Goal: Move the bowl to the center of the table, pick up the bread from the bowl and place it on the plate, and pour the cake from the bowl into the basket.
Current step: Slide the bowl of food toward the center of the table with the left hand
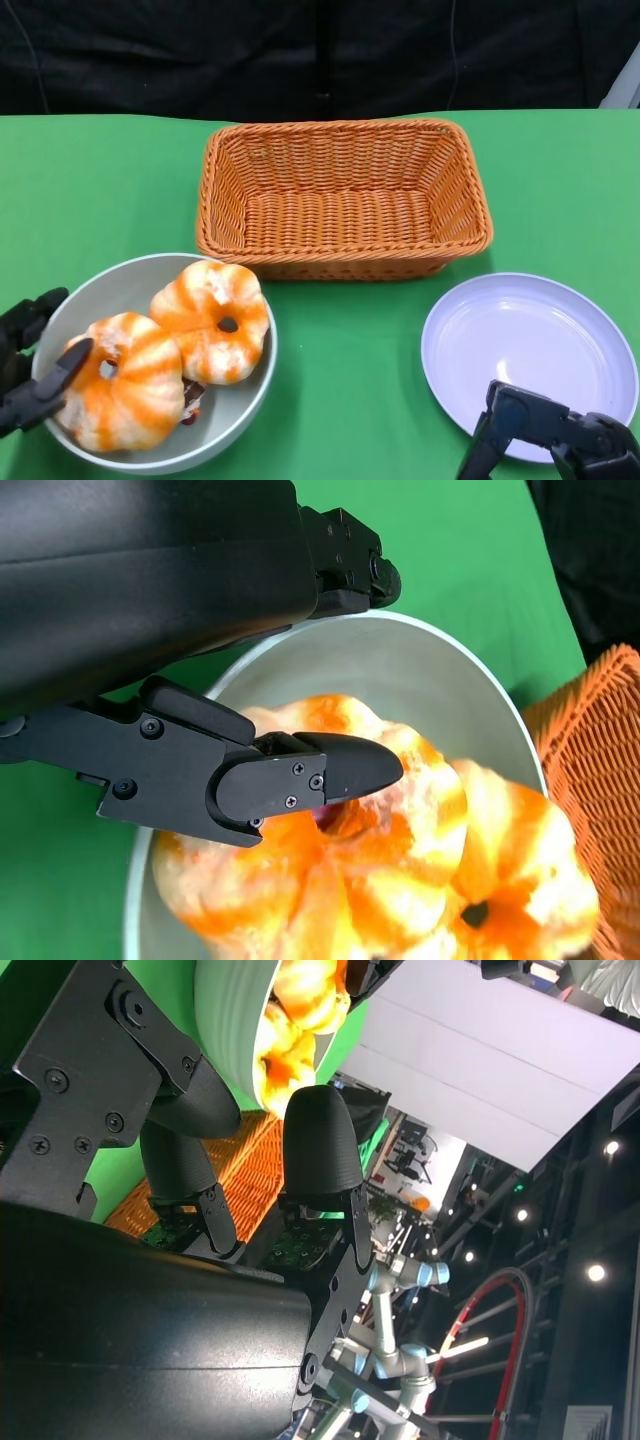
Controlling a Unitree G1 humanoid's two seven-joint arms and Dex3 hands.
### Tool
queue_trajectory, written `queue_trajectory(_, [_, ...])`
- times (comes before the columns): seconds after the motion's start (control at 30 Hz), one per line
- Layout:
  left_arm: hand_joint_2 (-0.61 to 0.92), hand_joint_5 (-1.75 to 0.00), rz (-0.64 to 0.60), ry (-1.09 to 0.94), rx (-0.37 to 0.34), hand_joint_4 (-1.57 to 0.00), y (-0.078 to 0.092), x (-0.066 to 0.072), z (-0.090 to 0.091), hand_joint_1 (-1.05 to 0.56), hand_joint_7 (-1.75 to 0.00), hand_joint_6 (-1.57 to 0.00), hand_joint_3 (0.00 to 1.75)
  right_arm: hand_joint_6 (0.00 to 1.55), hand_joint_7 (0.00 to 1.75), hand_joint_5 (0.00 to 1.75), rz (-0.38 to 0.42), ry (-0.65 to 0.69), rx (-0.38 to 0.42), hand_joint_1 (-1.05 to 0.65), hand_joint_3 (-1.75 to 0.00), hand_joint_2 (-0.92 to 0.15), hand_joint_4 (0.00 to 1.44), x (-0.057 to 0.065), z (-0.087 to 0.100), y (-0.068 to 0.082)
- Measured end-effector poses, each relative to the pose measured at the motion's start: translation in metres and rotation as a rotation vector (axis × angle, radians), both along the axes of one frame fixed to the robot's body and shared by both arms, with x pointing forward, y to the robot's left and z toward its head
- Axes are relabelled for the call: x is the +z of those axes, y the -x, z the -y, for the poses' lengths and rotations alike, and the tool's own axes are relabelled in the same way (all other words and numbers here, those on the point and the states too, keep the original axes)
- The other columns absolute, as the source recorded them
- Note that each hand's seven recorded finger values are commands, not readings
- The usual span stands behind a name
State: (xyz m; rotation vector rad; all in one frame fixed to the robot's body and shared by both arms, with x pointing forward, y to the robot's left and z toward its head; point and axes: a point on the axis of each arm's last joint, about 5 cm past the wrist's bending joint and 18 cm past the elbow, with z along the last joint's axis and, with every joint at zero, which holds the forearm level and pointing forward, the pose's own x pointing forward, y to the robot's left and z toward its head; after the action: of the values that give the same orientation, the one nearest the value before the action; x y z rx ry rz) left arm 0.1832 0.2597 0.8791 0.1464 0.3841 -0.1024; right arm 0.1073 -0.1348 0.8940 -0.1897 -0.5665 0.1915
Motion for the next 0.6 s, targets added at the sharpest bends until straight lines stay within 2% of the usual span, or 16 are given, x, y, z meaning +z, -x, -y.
queue_trajectory(0.33, [0.92,-0.08,0.006,0.197,-0.047,0.00,0.008,0.016,0.019,-0.73,0.00,-0.04,0.57,0.81,1.38,1.62,-0.002,0.000,0.000,0.03,-1.66,-0.10,0.82,0.001,0.000,-0.001])
queue_trajectory(0.6, [0.92,0.00,-0.019,0.249,-0.092,0.00,0.012,0.027,0.036,-0.75,0.00,-0.03,0.55,0.80,1.37,1.61,0.009,0.004,0.004,-0.03,-1.61,-0.14,0.80,0.006,0.000,0.001])
